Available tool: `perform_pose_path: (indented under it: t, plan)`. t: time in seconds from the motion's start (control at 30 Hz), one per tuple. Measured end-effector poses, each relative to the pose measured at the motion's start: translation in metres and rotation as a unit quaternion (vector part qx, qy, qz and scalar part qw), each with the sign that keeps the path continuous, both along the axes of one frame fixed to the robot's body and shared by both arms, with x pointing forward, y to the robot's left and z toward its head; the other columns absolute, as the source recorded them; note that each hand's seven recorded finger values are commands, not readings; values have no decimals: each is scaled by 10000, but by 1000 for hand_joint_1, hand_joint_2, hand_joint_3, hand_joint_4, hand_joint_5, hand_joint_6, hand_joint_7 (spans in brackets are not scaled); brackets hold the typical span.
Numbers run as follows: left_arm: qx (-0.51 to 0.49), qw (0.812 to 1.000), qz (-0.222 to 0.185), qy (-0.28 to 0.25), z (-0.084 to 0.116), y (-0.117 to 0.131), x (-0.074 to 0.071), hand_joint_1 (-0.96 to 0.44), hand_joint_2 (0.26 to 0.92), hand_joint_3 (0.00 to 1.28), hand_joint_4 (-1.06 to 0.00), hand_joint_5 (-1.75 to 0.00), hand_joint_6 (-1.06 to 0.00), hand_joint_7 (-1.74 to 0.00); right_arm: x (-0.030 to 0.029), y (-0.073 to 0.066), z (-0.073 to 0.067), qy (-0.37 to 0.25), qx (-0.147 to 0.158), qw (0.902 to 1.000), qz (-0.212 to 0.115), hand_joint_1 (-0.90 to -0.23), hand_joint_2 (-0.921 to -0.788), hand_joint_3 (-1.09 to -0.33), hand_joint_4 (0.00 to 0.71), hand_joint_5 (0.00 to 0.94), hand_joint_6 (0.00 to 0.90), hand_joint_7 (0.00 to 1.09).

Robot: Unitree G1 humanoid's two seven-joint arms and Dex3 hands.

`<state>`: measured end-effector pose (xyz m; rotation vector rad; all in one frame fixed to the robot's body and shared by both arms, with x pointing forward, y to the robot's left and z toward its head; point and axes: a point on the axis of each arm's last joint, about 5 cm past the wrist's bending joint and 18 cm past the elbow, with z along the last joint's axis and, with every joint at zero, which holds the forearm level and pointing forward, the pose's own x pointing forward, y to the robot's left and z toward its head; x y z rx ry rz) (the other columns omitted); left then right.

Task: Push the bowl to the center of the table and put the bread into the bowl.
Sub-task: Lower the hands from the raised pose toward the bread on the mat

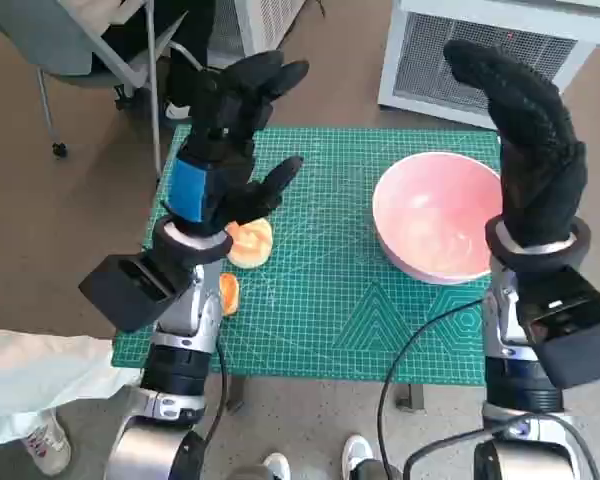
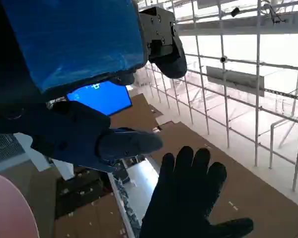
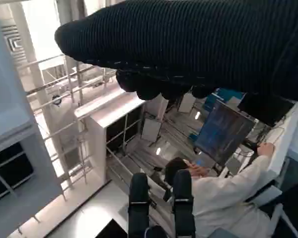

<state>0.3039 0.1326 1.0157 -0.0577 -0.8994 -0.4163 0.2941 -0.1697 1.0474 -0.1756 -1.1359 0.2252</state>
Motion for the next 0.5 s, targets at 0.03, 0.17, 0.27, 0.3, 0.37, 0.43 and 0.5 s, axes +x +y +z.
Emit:
perform_pose_path:
  t: [0.03, 0.17, 0.27, 0.3, 0.37, 0.43, 0.5]
  plan:
    - [1, 10000, 1, 0, 0, 1, 0, -421, 921, 331, -100, -636, -3, -918, 0, 0, 0, 1, 1, 10000, -1, -565, -921, -745, 253, 2, 5, 576]
    - [7, 10000, 1, -2, 1, 3, 0, -421, 921, 332, -98, -635, -2, -919, -1, -3, -4, 6, 5, 10000, -5, -565, -921, -745, 253, 1, 4, 577]
    - [18, 10000, -4, -5, 1, 4, 0, -418, 921, 332, -98, -634, -2, -919, -1, -11, -8, 15, 21, 10000, -16, -565, -921, -745, 253, 1, 4, 577]
    - [21, 10000, -6, -6, 1, 5, 0, -418, 921, 332, -98, -634, -1, -919, -1, -14, -10, 19, 28, 10000, -21, -565, -921, -745, 253, 1, 4, 578]
    - [33, 10000, -10, -9, 1, 7, 0, -416, 921, 332, -97, -634, 0, -919, -1, -22, -16, 31, 42, 10000, -36, -565, -921, -745, 253, 1, 4, 578]
    - [40, 10000, -11, -11, 2, 9, 1, -415, 921, 332, -95, -632, 0, -917, -1, -28, -22, 38, 49, 10000, -47, -565, -921, -745, 253, 1, 3, 579]
    - [47, 10000, -13, -13, 2, 11, 1, -414, 921, 332, -94, -631, 1, -915, -2, -37, -29, 43, 58, 10000, -64, -562, -921, -746, 253, 1, 3, 579]
